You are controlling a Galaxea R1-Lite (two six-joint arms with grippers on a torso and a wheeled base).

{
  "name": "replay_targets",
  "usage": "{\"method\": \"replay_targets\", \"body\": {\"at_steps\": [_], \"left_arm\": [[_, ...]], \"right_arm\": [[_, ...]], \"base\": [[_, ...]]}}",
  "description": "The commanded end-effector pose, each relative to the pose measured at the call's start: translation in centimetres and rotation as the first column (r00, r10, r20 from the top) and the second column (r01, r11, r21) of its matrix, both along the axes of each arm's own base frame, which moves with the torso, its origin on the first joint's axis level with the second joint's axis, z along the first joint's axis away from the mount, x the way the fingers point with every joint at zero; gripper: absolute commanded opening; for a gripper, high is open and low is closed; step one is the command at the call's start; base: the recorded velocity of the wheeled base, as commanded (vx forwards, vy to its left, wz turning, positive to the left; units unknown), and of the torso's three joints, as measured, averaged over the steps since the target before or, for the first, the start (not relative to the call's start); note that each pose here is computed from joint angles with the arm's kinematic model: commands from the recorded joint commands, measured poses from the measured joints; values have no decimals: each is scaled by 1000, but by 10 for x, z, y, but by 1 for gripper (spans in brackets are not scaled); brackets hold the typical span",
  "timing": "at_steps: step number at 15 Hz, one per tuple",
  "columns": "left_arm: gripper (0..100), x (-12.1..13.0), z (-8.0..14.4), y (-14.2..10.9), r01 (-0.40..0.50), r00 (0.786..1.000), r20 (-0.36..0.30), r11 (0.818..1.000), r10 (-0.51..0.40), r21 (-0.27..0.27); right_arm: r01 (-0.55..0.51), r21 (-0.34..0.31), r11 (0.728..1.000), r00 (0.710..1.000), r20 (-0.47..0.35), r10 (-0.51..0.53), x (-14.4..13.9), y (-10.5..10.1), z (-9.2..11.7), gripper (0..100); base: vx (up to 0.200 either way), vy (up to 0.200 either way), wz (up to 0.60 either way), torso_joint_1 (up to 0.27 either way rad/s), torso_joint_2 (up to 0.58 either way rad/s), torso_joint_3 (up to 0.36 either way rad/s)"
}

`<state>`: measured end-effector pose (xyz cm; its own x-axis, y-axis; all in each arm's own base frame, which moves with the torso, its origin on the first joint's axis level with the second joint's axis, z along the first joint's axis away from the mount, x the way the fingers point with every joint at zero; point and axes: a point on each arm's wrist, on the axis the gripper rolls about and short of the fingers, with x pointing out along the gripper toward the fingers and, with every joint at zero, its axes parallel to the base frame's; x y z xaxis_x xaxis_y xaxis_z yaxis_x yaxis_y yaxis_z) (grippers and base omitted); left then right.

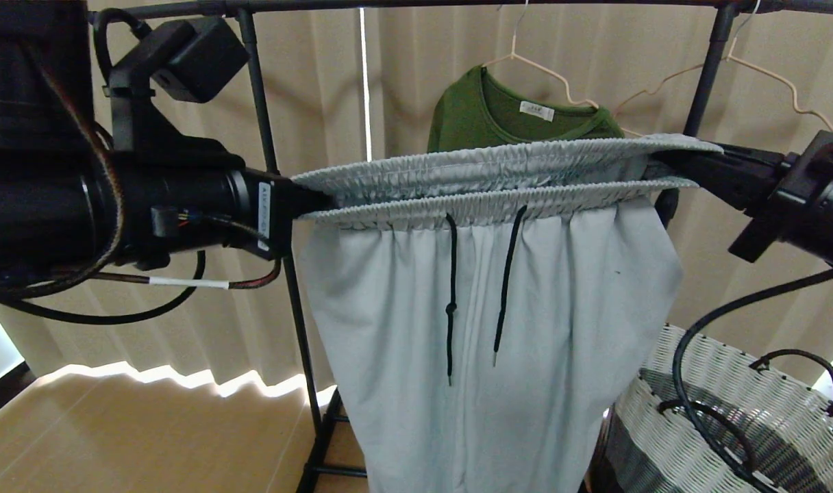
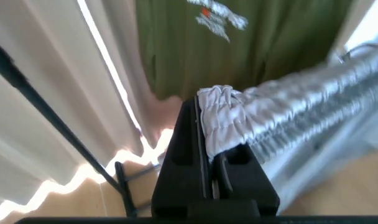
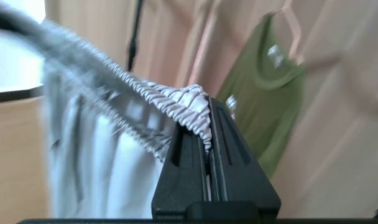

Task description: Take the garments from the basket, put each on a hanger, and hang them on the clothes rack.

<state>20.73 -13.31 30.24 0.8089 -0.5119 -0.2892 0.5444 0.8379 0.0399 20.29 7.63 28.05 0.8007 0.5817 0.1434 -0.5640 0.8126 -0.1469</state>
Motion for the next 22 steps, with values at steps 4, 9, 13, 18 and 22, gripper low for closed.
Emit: {"method": "replay_targets", "body": {"at_steps": [4,9,13,18,22], "left_arm": [[0,-45,12,25,166,986,-3,986,-166,13],[0,-68,20,25,258,965,42,966,-258,1],[0,-67,15,22,260,965,34,966,-260,5],[0,-22,22,8,75,983,168,997,-70,-22],[0,13,18,-3,-6,968,250,998,21,-64]], "right_arm": [[10,30,1000,999,36,-11,47,12,9,0],[1,30,1000,1000,25,-2,67,21,6,0],[25,38,999,999,26,-26,60,17,8,0],[70,48,996,996,43,-72,40,6,16,0],[90,34,995,996,6,-90,12,-7,26,0]], "base": [[0,0,0,0,0,0],[0,0,0,0,0,0],[0,0,0,0,0,0],[0,0,0,0,0,0],[0,0,0,0,0,0]]}}
